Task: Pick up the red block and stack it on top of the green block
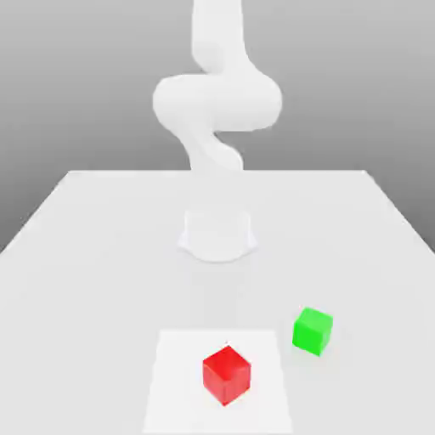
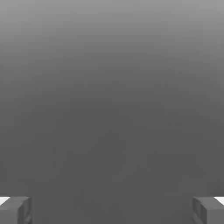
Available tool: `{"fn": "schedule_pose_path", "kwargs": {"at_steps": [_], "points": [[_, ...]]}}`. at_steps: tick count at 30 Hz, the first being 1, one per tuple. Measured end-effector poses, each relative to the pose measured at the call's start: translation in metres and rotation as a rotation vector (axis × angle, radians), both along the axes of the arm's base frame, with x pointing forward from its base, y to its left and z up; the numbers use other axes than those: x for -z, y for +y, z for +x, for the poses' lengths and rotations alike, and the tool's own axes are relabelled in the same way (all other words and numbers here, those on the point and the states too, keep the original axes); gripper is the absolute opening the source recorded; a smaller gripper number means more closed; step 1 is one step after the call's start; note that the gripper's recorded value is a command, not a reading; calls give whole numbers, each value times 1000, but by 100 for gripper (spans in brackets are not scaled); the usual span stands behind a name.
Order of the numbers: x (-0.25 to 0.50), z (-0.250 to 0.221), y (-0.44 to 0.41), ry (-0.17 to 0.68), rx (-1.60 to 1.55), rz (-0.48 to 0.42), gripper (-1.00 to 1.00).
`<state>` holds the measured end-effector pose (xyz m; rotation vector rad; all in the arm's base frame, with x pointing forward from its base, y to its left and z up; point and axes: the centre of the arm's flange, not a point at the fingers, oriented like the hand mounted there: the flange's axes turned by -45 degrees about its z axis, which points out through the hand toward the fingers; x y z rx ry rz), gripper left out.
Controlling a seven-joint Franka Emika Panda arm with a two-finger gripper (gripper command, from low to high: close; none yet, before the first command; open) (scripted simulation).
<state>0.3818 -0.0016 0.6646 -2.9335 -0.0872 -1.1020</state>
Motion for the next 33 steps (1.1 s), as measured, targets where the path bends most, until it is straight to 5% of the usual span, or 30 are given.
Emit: {"fn": "schedule_pose_path", "kwargs": {"at_steps": [10, 21, 27, 28, 33], "points": [[211, 81, 10, 317, -268, -108, 0], [435, 51, 16, 651, -566, -238, 0], [509, 44, 15, 684, -596, -252, 0], [517, 43, 15, 685, -596, -252, -100], [517, 43, 15, 687, -596, -251, -100]]}}
